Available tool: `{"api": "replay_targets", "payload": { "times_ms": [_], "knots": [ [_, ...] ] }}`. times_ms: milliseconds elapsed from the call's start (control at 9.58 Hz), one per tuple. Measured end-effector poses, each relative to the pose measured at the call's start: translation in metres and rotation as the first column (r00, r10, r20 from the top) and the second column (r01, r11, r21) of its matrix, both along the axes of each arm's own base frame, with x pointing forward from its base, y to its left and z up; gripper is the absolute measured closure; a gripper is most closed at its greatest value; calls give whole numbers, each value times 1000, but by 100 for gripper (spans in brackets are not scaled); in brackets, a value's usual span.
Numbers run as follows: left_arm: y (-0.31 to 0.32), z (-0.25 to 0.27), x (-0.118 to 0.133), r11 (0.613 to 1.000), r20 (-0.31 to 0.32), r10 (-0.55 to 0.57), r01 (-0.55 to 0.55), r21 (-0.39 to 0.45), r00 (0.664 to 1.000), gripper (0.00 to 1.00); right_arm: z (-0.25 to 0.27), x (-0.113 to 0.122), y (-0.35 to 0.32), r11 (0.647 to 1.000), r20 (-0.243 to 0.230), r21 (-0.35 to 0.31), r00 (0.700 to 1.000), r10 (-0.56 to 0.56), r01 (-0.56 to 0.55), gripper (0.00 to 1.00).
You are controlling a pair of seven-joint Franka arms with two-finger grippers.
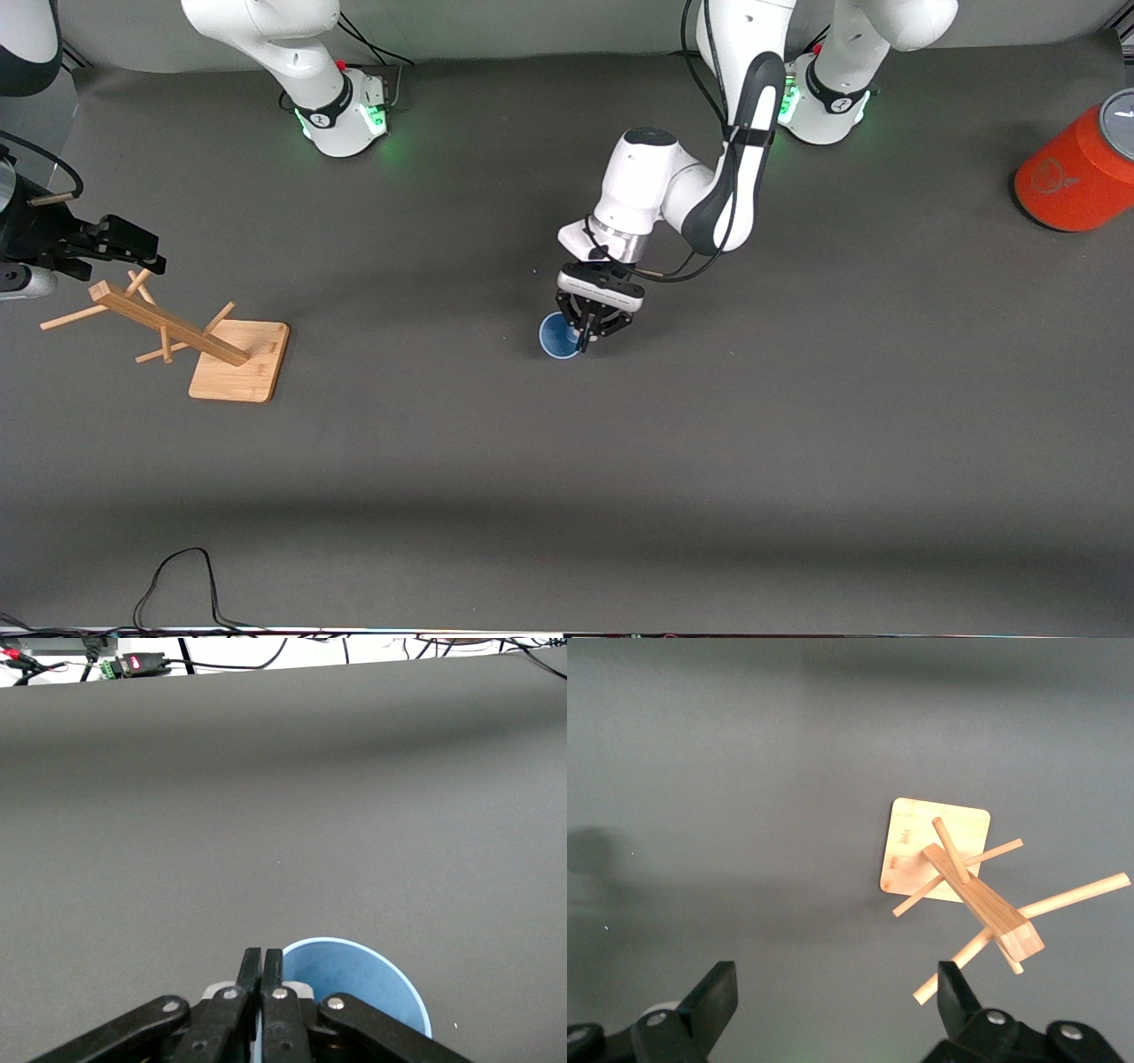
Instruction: Rotate and upright cup with both arms
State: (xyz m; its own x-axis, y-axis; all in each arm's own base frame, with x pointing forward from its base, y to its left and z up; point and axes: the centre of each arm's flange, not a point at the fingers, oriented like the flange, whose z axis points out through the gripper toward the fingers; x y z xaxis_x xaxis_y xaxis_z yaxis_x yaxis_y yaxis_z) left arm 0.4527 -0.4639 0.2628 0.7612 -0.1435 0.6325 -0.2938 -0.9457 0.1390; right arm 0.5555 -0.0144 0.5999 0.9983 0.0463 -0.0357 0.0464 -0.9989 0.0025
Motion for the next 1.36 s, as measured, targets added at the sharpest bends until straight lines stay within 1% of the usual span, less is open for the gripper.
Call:
{"api": "replay_targets", "payload": {
  "times_ms": [209,522,627,835,940,1044,1253,1357],
  "knots": [
    [2,-7,-2,1000,-3,-3,3,4,1000,96,0,0,0,1000,0,0,1000,0,0,0],
    [4,-19,-1,1000,6,-5,5,-21,1000,96,1,0,-1,1000,1,0,1000,-2,2,0],
    [4,-19,-1,1000,9,-6,6,-27,1000,94,1,0,-1,1000,1,0,1000,-2,2,0],
    [4,-19,-1,1000,9,-4,4,-29,1000,82,1,0,-1,1000,1,0,1000,-2,2,0],
    [4,-20,-1,1000,8,-3,4,-28,1000,68,1,0,-1,1000,1,0,1000,-2,2,0],
    [4,-21,-1,1000,8,-3,4,-27,1000,51,1,0,-1,1000,1,0,1000,-2,2,0],
    [5,-23,-1,1000,7,-3,4,-25,1000,22,1,0,-1,1000,1,0,1000,-3,3,0],
    [5,-23,-1,1000,7,-4,4,-24,1000,5,1,0,-1,1000,1,0,1000,-3,3,0]
  ]
}}
